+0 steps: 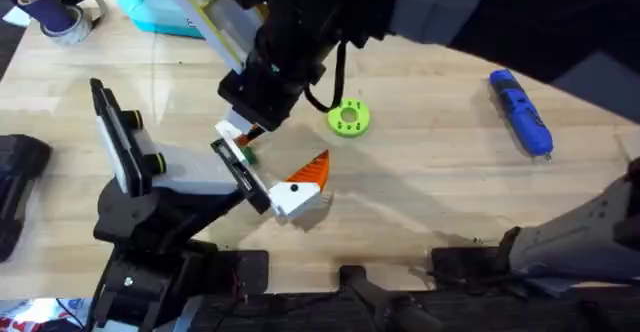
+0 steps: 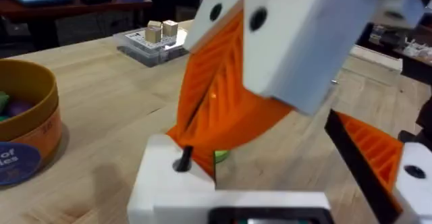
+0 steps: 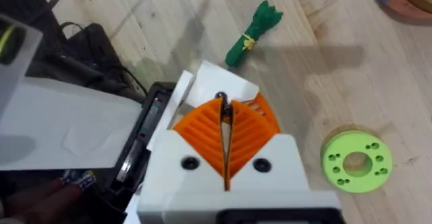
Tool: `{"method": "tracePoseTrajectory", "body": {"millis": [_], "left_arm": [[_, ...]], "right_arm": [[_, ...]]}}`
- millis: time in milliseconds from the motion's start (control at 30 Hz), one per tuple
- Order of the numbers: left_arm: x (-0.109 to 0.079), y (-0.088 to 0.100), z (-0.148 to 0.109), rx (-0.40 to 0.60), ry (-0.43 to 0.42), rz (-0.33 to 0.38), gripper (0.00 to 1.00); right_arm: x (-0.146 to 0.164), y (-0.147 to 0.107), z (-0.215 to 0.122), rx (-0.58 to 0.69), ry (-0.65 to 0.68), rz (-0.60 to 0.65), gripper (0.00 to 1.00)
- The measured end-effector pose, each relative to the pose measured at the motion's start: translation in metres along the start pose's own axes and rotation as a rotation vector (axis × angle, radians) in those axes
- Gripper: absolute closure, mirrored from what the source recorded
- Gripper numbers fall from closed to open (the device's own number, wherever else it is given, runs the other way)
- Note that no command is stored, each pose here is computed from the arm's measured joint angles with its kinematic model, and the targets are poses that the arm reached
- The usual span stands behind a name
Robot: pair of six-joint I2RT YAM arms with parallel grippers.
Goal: Pick up the gripper from the table and insert it into the empty holder that is missing its gripper. Then pick up a screw, insert it into the mounting hole, and use the screwdriver to tighten it. Finally, clean up the table by picking up the vegetable and placing it into the bucket.
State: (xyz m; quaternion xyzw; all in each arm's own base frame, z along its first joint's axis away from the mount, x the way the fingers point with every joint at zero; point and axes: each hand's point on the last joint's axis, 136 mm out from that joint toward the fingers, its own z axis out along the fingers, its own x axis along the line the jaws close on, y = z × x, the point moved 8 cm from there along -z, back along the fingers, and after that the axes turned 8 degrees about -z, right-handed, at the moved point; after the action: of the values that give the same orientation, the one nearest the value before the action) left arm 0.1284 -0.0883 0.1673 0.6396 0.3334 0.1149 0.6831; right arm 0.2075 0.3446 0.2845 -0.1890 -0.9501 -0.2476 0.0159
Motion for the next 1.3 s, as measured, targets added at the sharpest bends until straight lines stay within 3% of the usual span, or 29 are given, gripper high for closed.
{"method": "tracePoseTrajectory", "body": {"millis": [1133, 1200, 1300], "left_arm": [[0.002, 0.0, 0.0, -0.003, 0.016, -0.02, 0.01], [0.002, 0.0, 0.0, -0.003, 0.016, -0.02, 0.01], [0.001, 0.0, 0.0, -0.003, 0.014, -0.02, 0.01]], "right_arm": [[-0.003, 0.006, 0.011, -0.012, -0.002, -0.003, 0.995], [-0.003, 0.006, 0.011, -0.011, -0.001, -0.003, 0.96], [-0.003, 0.006, 0.011, -0.011, -0.002, -0.004, 0.818]]}}
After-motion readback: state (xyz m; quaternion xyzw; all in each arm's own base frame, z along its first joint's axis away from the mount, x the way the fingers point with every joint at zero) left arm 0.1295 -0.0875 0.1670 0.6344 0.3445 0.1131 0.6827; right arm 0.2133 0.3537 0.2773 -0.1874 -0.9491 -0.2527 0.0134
